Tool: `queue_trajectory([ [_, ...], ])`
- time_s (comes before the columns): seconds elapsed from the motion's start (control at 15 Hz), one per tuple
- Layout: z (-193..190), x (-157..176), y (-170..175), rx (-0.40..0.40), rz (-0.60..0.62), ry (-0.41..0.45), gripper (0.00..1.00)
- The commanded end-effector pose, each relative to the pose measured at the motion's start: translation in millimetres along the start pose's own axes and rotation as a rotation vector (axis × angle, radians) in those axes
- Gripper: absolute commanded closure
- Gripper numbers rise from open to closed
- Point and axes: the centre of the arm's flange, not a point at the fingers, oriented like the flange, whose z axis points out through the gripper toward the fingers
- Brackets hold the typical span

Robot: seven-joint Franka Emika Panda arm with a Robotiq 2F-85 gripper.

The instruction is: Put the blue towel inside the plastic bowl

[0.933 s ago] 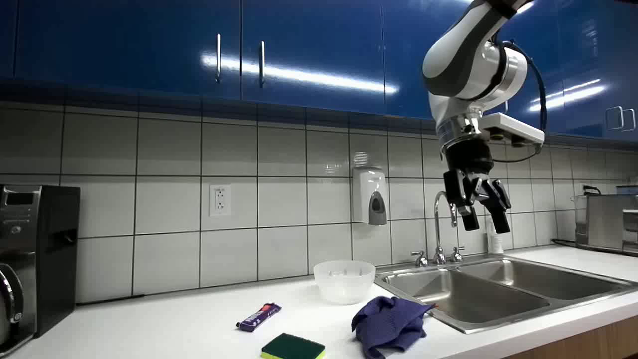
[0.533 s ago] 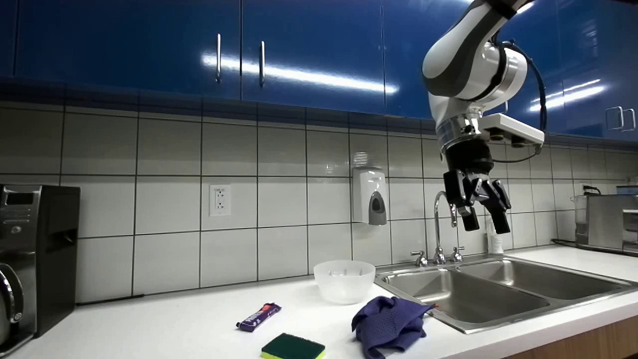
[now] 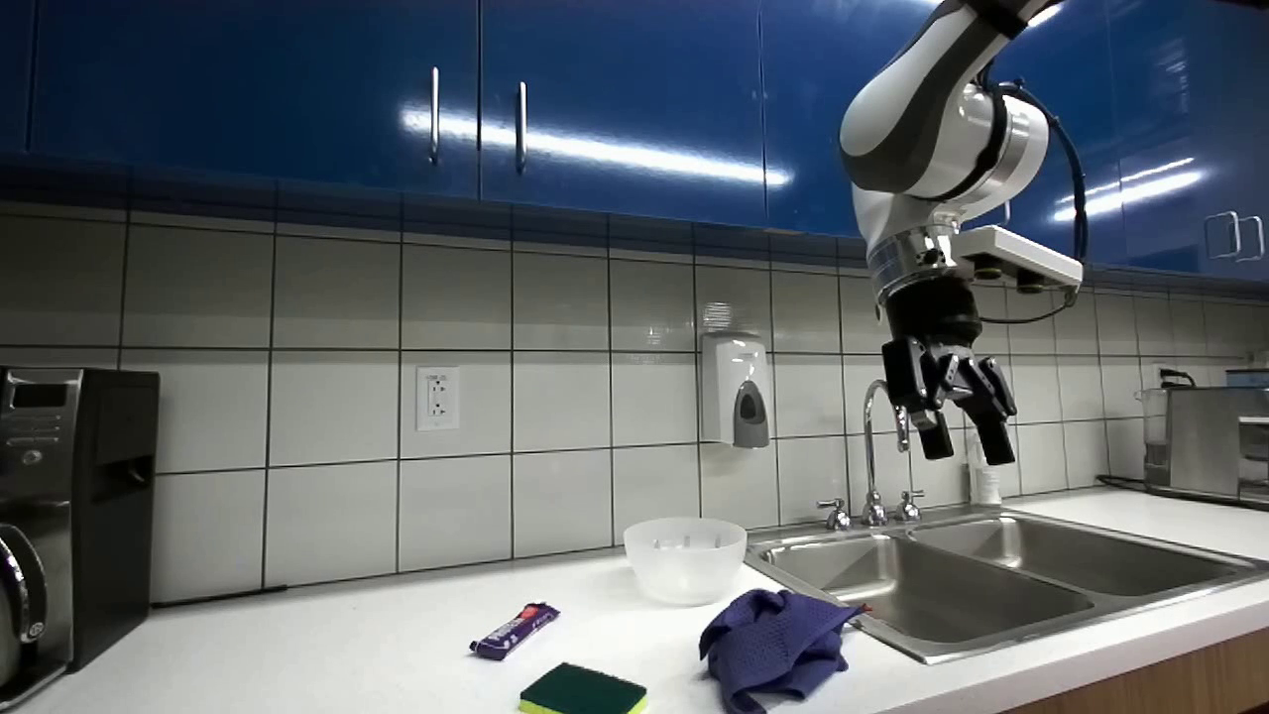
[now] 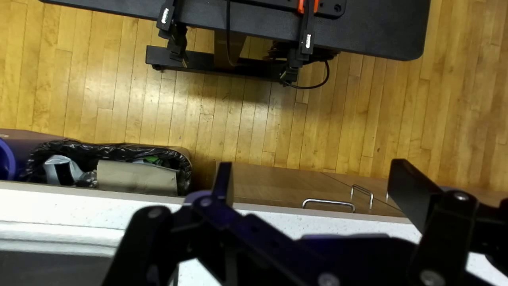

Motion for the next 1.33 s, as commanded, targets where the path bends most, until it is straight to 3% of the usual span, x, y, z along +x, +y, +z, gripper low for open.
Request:
queue_trajectory([
  [0.0,0.0,0.0,0.0,0.000,0.000,0.000,0.00],
  [1.13,0.0,0.0,0.0,0.000,0.000,0.000,0.00],
  [1.27,5.5,-7.1,-21.5,-0.003,-0.011,0.011,0.00],
])
